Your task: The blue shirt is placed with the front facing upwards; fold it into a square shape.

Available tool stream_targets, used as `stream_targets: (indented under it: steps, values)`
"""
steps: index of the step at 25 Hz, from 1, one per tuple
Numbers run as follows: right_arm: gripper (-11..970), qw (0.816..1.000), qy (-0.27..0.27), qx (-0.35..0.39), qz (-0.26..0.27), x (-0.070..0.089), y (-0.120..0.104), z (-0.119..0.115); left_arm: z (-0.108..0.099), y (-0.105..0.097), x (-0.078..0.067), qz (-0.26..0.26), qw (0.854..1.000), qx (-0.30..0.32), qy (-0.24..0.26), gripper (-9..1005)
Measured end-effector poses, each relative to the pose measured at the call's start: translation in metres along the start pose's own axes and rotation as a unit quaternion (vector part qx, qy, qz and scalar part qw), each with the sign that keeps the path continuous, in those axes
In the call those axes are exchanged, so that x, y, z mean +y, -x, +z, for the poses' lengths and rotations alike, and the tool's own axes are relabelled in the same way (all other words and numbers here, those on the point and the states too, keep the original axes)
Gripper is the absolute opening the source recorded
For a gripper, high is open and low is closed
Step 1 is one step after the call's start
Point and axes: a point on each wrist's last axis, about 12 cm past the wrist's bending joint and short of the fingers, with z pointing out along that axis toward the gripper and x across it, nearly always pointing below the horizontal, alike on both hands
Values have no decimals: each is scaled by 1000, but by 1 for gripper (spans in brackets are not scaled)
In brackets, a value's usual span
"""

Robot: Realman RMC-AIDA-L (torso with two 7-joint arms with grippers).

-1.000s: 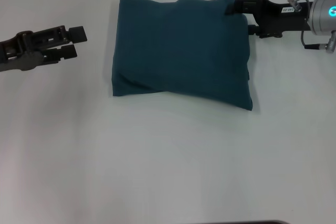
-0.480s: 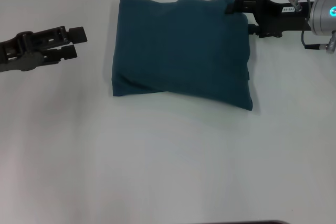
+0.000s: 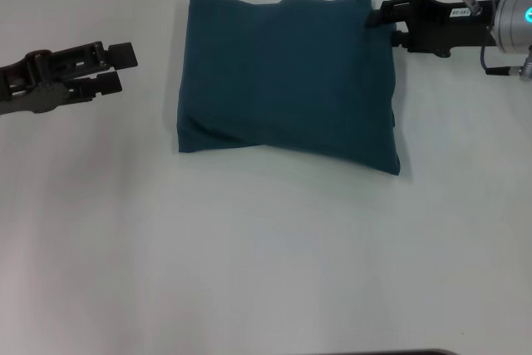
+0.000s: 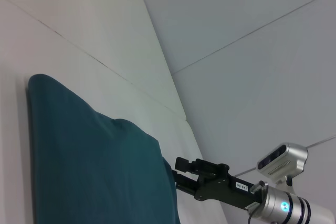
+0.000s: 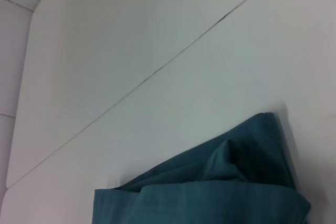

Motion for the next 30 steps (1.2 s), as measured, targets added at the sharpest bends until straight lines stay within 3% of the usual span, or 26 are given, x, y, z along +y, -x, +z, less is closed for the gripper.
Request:
stream_targets:
  steps: [6, 18, 24, 30]
  values:
    - [485, 1000, 0, 0, 0, 1, 1, 1, 0, 0, 0, 0, 1000, 0, -1, 936]
    - [42, 1000, -6, 6, -7, 2, 1, 1, 0, 1, 0, 0, 1000, 0, 0, 937]
    - [36, 1000, -2, 11, -10, 4, 1, 0, -1, 0, 0, -1, 1000, -1, 1, 937]
    - [32, 999, 11, 9, -34, 13, 20, -17, -2, 0, 0, -1, 1000, -1, 1, 936]
